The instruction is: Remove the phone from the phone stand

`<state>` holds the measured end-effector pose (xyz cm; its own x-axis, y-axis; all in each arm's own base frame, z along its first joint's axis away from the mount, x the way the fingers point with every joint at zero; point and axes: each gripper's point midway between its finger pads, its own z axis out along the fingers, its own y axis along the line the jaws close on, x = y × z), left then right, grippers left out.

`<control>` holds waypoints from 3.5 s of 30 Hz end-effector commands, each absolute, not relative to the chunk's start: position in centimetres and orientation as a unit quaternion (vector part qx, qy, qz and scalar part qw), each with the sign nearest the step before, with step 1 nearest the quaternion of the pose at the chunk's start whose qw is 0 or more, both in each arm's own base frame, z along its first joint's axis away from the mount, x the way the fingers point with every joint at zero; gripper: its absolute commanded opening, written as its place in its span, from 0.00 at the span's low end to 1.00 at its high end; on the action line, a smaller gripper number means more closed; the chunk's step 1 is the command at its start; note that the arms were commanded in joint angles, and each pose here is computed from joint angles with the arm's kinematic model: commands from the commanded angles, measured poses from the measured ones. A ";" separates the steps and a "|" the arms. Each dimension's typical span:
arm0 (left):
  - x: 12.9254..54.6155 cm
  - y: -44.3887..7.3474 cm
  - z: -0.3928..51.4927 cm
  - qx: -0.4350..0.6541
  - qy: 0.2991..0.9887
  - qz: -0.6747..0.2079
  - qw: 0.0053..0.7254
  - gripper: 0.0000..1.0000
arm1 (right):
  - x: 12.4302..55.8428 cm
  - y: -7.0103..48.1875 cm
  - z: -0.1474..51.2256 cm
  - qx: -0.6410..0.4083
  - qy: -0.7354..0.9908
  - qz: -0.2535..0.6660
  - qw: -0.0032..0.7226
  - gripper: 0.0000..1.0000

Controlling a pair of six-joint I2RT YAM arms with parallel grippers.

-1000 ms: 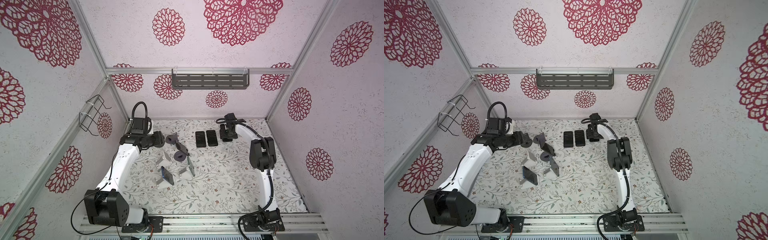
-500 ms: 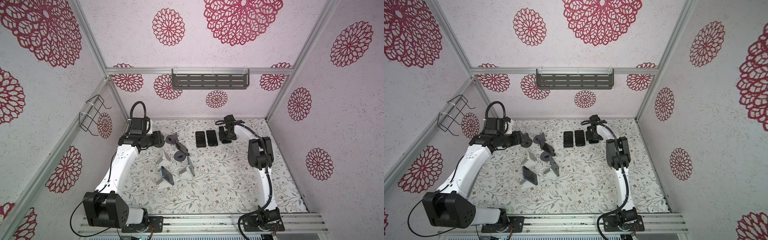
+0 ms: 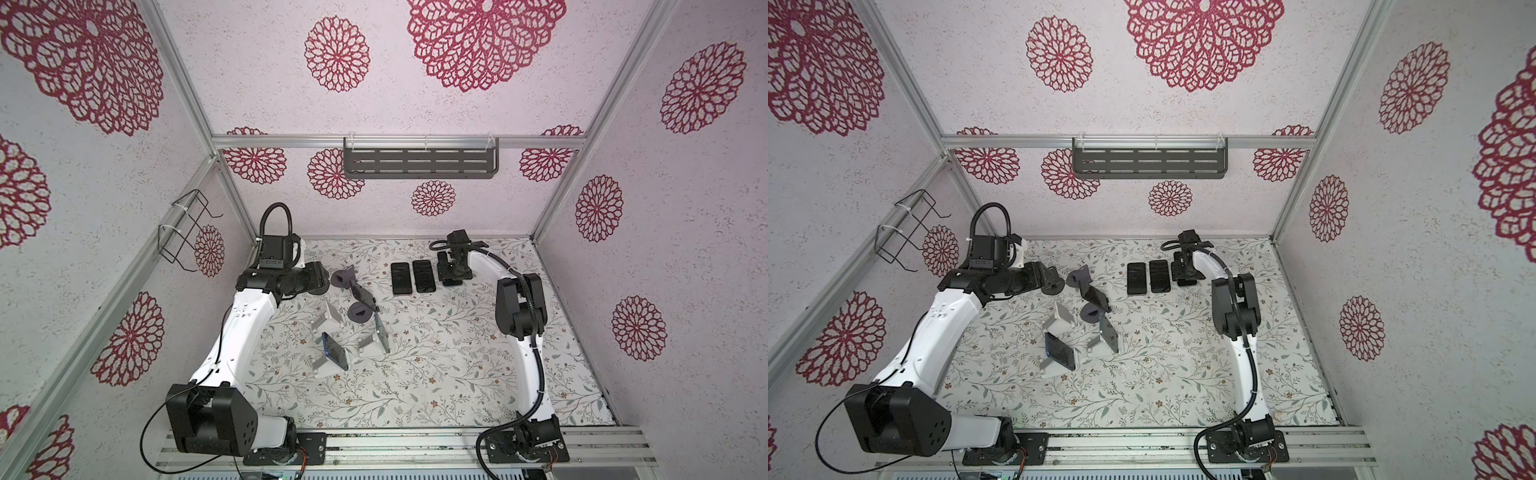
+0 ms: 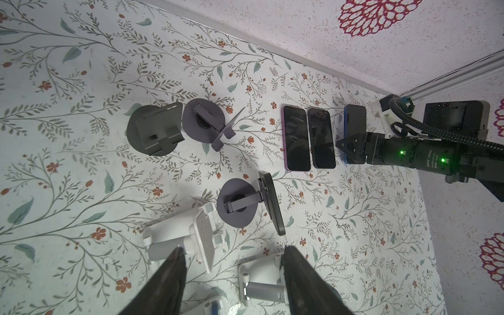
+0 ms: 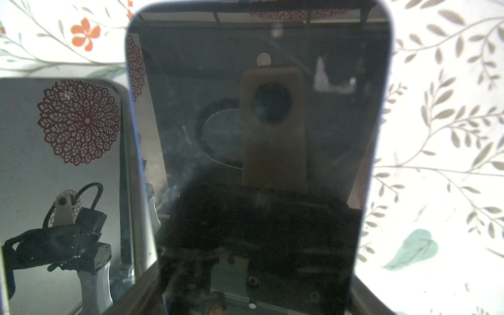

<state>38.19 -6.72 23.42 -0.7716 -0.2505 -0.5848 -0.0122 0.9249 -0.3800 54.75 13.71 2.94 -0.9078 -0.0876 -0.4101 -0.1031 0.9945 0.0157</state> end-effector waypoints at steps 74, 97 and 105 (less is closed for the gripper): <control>40.0 -13.9 18.0 -0.118 0.911 -0.301 0.256 0.92 | 36.7 14.0 18.0 -0.077 0.901 0.200 0.377 0.99; 42.0 -16.1 13.3 -0.127 0.928 -0.279 0.213 0.45 | 29.4 8.3 12.9 -0.031 0.915 0.154 0.372 0.99; 42.0 -16.5 12.7 -0.127 0.929 -0.278 0.207 0.31 | 29.9 8.3 13.0 -0.039 0.916 0.148 0.370 0.99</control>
